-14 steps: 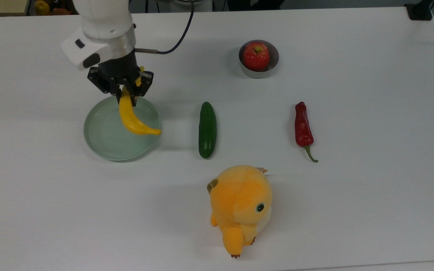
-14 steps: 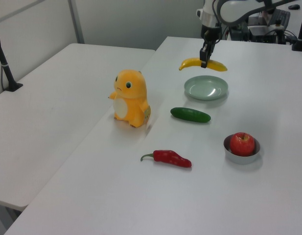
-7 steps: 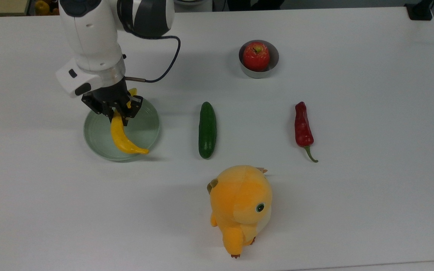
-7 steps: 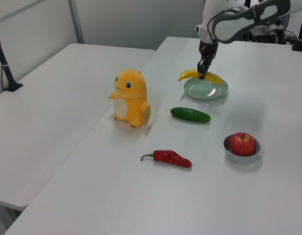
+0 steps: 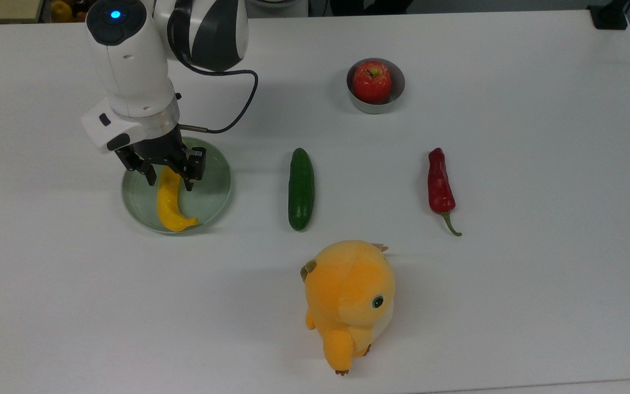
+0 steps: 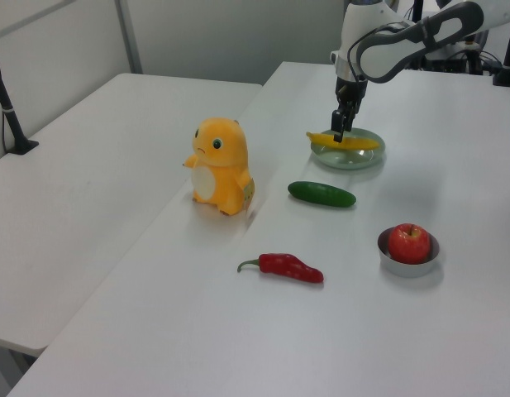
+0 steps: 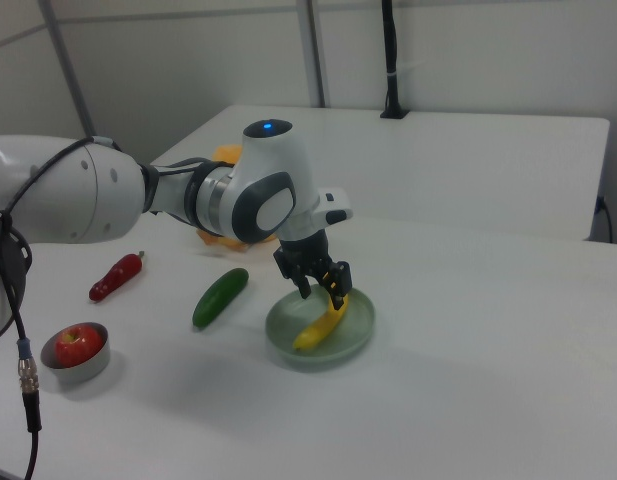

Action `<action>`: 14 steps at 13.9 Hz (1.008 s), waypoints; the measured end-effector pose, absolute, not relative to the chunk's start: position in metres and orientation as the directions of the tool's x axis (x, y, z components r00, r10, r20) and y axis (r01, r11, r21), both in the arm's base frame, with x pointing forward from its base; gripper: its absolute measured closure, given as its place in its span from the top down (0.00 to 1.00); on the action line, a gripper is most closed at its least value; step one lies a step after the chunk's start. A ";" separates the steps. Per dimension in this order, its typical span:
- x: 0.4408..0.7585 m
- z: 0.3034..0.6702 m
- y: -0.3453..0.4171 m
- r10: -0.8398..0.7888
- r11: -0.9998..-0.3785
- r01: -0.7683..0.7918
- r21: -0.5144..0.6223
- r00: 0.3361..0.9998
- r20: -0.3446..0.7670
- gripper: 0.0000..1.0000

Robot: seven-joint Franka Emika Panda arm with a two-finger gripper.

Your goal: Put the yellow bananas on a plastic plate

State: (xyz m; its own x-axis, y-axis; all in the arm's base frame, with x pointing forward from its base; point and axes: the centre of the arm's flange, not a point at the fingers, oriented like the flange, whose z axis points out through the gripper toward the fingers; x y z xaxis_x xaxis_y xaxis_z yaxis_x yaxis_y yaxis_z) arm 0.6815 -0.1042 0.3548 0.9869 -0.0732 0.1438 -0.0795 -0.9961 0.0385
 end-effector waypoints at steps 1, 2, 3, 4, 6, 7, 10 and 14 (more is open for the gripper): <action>0.682 0.355 -0.104 -0.079 -0.996 -0.085 0.038 0.986 0.145 0.81; 0.682 0.357 -0.105 -0.089 -0.995 -0.095 0.037 0.985 0.149 0.96; 0.683 0.361 -0.105 -0.091 -0.995 -0.098 0.037 0.984 0.156 1.00; 0.684 0.370 -0.105 -0.092 -0.994 -0.100 0.037 0.981 0.171 1.00; 0.680 0.407 -0.104 -0.094 -0.994 -0.103 0.039 0.978 0.184 1.00; 0.674 0.427 -0.102 -0.096 -0.994 -0.104 0.038 0.981 0.169 1.00; 0.649 0.511 -0.092 -0.147 -0.988 -0.152 0.031 0.981 0.128 1.00; 0.589 0.613 -0.050 -0.181 -0.983 -0.179 -0.031 0.979 0.093 1.00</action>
State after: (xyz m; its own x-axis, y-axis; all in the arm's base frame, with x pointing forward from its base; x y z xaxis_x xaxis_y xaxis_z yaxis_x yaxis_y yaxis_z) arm 0.5888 -0.0503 0.6129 0.9791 -0.1809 0.0930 -0.1788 -0.9834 -0.0309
